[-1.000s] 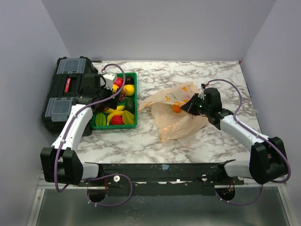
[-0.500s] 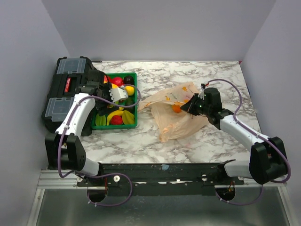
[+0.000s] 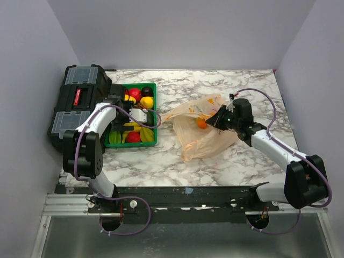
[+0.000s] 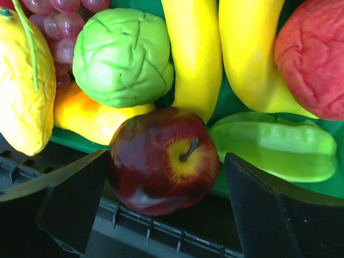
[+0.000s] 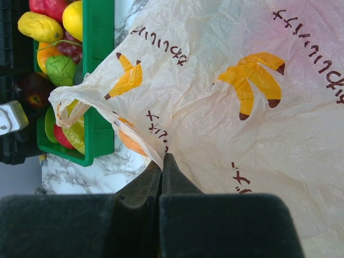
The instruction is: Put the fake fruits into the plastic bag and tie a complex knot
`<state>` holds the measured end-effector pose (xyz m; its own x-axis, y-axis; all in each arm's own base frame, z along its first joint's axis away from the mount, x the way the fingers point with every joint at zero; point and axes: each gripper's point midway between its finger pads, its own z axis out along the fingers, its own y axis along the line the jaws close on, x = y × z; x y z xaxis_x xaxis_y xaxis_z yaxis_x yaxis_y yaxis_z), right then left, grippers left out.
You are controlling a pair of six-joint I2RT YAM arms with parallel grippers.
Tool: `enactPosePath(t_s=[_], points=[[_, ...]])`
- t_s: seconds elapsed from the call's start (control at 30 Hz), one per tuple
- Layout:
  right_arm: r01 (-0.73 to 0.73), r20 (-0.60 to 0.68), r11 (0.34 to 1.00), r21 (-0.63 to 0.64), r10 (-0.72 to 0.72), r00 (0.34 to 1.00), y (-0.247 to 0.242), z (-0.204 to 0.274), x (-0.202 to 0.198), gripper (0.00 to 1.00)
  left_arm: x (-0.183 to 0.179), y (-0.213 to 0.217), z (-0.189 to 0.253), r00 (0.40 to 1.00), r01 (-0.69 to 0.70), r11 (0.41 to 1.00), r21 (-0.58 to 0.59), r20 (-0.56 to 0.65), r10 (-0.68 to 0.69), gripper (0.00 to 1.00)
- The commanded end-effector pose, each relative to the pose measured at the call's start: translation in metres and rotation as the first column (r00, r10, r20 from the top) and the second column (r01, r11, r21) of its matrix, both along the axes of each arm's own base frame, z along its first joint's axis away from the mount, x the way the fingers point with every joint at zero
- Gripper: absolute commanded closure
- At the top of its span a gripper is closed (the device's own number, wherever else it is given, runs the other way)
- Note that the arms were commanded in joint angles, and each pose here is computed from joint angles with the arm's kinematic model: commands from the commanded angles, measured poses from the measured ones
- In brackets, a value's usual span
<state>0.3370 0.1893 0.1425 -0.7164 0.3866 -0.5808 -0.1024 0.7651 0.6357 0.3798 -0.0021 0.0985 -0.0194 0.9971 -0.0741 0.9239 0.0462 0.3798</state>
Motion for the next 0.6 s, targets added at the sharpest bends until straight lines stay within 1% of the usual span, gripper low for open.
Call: enactPosePath(t_s=[0.0, 0.07, 0.1, 0.2, 0.27, 0.37, 0.43, 0.47, 0.5, 0.57], points=[[0.003, 0.016, 1.0, -0.013, -0.002, 1.0, 0.0, 0.004, 0.007, 0.99, 0.013, 0.007, -0.007, 0.998, 0.054, 0.997, 0.057, 0.015, -0.055, 0.15], [0.001, 0.011, 1.0, -0.014, -0.001, 1.0, 0.0, 0.002, 0.006, 0.99, 0.017, 0.005, -0.006, 0.998, 0.052, 0.998, 0.047, 0.024, -0.053, 0.23], [0.002, 0.01, 1.0, -0.014, -0.002, 1.0, -0.001, 0.002, 0.006, 0.99, 0.017, 0.005, -0.003, 0.999, 0.045, 0.998, 0.044, 0.024, -0.046, 0.3], [0.004, 0.013, 1.0, -0.017, -0.004, 1.0, -0.001, 0.003, 0.007, 0.99, 0.015, -0.007, 0.012, 0.999, 0.027, 0.999, -0.04, 0.034, -0.026, 0.51], [0.004, 0.015, 1.0, -0.014, -0.004, 1.0, 0.0, 0.003, 0.008, 0.99, 0.011, -0.015, 0.027, 0.999, 0.015, 0.995, -0.099, 0.048, -0.011, 0.6], [-0.001, 0.019, 1.0, -0.008, 0.002, 1.0, 0.001, 0.004, 0.01, 0.99, 0.001, -0.034, 0.061, 0.998, -0.02, 0.972, -0.233, 0.049, 0.033, 0.67], [-0.009, 0.019, 1.0, -0.004, 0.009, 1.0, 0.003, 0.006, 0.009, 0.99, -0.013, -0.059, 0.09, 0.998, -0.051, 0.918, -0.392, 0.004, 0.057, 0.7], [-0.01, 0.02, 1.0, -0.002, 0.01, 1.0, 0.003, 0.006, 0.01, 0.99, -0.023, -0.078, 0.104, 0.998, -0.058, 0.869, -0.492, -0.035, 0.046, 0.72], [-0.013, 0.02, 1.0, 0.002, 0.013, 1.0, 0.004, 0.007, 0.01, 0.99, -0.032, -0.094, 0.119, 0.997, -0.074, 0.812, -0.579, -0.07, 0.042, 0.72], [-0.016, 0.048, 1.0, 0.015, 0.015, 0.999, 0.006, 0.013, 0.015, 0.99, -0.054, -0.131, 0.142, 0.989, -0.102, 0.656, -0.748, -0.149, -0.016, 0.71]])
